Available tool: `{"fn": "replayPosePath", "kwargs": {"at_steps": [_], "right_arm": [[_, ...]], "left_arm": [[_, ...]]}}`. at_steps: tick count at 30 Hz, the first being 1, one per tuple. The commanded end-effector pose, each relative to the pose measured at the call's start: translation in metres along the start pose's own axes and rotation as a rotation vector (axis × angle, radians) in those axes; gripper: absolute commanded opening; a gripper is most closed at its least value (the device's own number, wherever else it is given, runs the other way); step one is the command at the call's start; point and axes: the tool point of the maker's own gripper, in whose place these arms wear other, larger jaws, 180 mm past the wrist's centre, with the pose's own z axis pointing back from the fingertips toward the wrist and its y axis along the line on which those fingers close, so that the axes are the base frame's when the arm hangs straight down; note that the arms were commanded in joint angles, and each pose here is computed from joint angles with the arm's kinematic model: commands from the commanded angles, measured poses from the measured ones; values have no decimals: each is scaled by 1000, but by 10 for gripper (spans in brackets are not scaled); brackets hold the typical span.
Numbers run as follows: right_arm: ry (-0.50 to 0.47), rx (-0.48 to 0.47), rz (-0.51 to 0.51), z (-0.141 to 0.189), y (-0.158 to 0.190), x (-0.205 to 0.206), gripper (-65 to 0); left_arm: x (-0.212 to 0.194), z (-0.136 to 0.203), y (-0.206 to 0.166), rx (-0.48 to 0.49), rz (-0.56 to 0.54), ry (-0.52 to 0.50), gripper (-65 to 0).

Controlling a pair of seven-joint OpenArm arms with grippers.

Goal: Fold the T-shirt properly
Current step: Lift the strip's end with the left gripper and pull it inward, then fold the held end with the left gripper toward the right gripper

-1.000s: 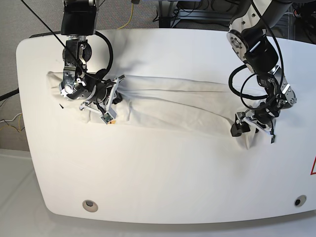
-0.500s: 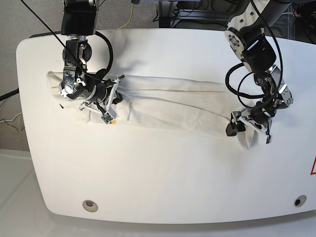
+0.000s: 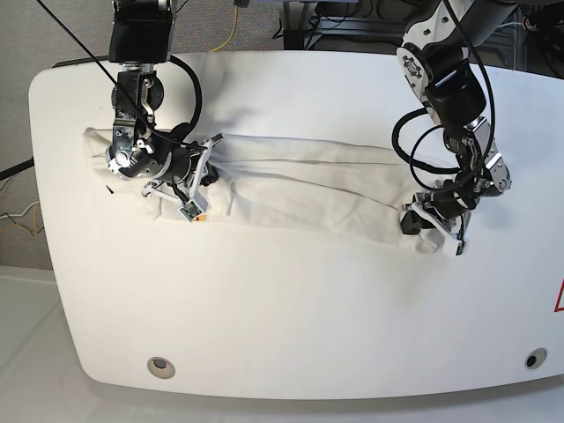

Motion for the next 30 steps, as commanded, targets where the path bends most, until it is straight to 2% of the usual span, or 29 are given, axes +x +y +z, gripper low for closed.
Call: {"fn": "replayPosePath", "kwargs": {"at_steps": [1, 9, 15, 23, 30], "right_arm": [[126, -55, 18, 2, -13, -26, -646], [125, -56, 17, 2, -13, -26, -646], [125, -56, 17, 2, -13, -26, -646], [125, -56, 17, 2, -13, -26, -646], [125, -56, 17, 2, -13, -26, -646]], "left_arm": [[-34, -3, 2, 30, -24, 158, -603], [-29, -3, 1, 29, -30, 155, -605], [-7, 2, -1, 43, -64, 132, -603], [21, -2, -33, 19, -112, 92, -603], [31, -10, -79, -37, -186, 83, -603]]}}
